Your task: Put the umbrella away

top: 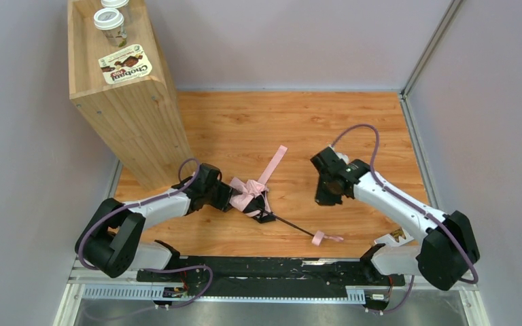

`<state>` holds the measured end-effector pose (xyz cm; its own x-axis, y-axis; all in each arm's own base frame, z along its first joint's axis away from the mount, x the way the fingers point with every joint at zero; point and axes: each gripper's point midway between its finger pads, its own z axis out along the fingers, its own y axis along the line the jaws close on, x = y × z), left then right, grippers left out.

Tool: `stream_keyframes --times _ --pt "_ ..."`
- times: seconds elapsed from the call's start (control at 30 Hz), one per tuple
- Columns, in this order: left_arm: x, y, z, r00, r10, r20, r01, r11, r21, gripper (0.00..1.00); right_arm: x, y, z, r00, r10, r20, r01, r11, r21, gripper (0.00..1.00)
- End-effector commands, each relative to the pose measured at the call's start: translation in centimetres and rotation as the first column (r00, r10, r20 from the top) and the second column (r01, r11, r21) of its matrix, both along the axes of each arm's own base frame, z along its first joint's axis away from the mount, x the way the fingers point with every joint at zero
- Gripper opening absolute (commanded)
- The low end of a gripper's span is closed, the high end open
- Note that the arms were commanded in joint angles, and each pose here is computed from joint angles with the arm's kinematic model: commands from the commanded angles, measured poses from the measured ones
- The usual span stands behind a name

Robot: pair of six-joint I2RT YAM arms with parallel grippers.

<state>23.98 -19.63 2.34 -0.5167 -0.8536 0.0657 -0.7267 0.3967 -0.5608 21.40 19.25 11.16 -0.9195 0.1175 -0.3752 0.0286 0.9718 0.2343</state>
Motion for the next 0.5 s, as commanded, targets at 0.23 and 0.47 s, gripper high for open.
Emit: stream_keyframes --times 0.23,0.47 --pt "-4.2 6.3 -5.2 0.978 0.154 -0.141 -0.113 0.958 0.263 0.00 -10.0 -10.0 -4.3 0.911 -0.377 -0.166 0.355 0.923 -0.148 0.00" --pt "-3.8 6.2 -4.7 0.982 0.150 -0.118 -0.114 0.958 0.263 0.00 -12.3 -9.2 -5.1 0.906 -0.320 -0.276 0.299 0.947 -0.116 0.00"
